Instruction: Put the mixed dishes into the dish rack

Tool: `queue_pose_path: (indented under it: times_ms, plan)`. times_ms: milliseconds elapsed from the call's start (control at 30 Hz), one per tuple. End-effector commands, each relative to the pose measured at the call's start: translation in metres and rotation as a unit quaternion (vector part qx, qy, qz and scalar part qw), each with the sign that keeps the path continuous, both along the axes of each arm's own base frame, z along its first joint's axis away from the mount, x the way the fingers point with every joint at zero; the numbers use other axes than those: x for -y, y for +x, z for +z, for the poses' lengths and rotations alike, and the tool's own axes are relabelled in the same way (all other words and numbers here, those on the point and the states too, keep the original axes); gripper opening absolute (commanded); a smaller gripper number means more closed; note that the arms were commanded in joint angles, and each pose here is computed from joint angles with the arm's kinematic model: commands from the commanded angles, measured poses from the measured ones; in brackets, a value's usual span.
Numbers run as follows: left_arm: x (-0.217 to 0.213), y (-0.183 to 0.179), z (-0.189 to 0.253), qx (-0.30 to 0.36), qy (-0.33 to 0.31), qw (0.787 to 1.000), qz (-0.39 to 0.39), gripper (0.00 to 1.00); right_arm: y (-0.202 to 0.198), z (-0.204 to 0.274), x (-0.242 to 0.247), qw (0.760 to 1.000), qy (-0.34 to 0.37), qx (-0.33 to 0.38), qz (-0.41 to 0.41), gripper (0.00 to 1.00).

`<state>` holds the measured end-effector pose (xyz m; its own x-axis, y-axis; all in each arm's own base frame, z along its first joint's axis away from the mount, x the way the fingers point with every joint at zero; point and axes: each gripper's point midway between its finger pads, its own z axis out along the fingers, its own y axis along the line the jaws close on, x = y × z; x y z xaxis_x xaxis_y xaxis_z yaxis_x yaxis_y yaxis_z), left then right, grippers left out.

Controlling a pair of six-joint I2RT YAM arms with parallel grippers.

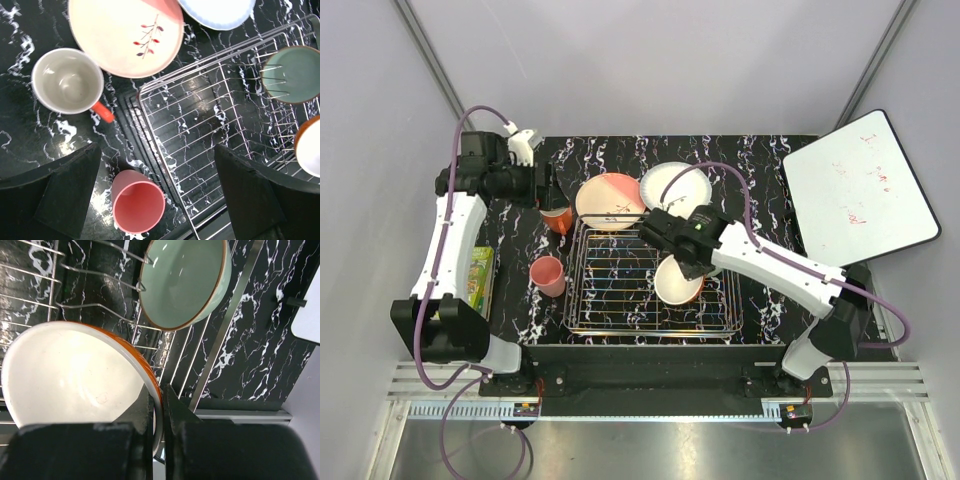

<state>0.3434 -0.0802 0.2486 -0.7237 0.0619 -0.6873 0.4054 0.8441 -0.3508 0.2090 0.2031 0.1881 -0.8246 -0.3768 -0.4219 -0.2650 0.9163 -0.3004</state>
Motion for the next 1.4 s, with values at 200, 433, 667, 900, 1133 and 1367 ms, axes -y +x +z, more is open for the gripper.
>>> queue_pose_path:
  times_ms: [200, 433, 667, 900, 1133, 1367]
  plan:
    - [0.041, -0.009, 0.066, 0.113, 0.026, 0.991, -0.066, 0.99, -0.048, -0.057, 0.051, 0.989, -0.103, -0.103, -0.032, 0.12]
    - [0.069, -0.026, 0.057, 0.119, 0.062, 0.985, -0.113, 0.99, -0.032, -0.058, 0.041, 0.995, -0.071, -0.066, -0.039, 0.38]
    - [0.083, -0.038, 0.064, 0.148, 0.092, 0.974, -0.144, 0.99, -0.012, -0.029, 0.032, 0.999, -0.005, -0.012, -0.052, 0.64]
    - [0.106, -0.049, 0.07, 0.156, 0.088, 0.968, -0.177, 0.99, 0.003, 0.017, 0.029, 0.994, 0.076, 0.038, -0.071, 0.7]
    - [0.152, -0.083, 0.073, 0.149, 0.11, 0.949, -0.253, 0.99, 0.033, 0.124, 0.074, 0.951, 0.186, 0.195, -0.154, 0.76]
    - [0.199, -0.136, 0.036, 0.086, 0.13, 0.937, -0.314, 0.99, 0.05, 0.175, 0.145, 0.864, 0.213, 0.362, -0.278, 0.75]
